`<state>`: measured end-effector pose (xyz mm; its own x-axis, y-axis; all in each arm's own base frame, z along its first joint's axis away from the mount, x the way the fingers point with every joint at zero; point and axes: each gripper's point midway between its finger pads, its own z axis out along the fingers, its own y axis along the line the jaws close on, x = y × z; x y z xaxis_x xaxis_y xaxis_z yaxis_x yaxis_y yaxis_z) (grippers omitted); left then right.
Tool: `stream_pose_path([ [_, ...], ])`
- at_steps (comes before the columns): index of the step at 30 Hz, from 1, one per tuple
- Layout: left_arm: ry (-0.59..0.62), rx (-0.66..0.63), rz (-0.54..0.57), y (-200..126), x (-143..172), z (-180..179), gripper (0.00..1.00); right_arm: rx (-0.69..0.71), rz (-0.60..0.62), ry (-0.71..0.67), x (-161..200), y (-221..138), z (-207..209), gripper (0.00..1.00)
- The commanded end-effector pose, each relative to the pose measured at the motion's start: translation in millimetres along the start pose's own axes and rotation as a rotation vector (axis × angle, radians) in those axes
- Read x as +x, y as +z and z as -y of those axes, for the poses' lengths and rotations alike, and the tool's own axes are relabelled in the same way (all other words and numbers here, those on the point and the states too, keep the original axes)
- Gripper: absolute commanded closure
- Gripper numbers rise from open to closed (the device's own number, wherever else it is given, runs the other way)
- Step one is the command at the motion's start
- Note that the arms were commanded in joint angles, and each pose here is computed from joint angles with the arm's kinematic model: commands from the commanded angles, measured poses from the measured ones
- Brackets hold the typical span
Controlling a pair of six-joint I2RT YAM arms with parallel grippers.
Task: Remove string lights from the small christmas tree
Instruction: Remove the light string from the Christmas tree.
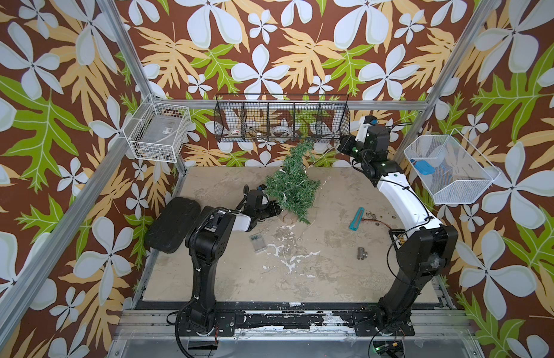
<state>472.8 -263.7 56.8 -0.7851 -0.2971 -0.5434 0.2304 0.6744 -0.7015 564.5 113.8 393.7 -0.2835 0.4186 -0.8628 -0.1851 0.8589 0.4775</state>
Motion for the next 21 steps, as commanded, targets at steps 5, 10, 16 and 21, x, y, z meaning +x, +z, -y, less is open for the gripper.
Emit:
stream_pose_path([
  [5,-0.031,-0.122,-0.099,3,29,-32,0.71,-0.071,0.066,-0.066,-45,13,-28,1.0],
  [10,-0.039,-0.135,-0.128,3,43,-41,0.71,-0.248,0.052,0.005,-43,29,-55,1.0],
  [16,-0.035,-0.124,-0.12,0,41,-38,0.72,-0.436,0.073,-0.017,-43,32,-120,1.0],
  [21,-0.052,-0.102,-0.12,0,44,-35,0.73,-0.492,0.127,-0.04,-43,29,-157,1.0],
])
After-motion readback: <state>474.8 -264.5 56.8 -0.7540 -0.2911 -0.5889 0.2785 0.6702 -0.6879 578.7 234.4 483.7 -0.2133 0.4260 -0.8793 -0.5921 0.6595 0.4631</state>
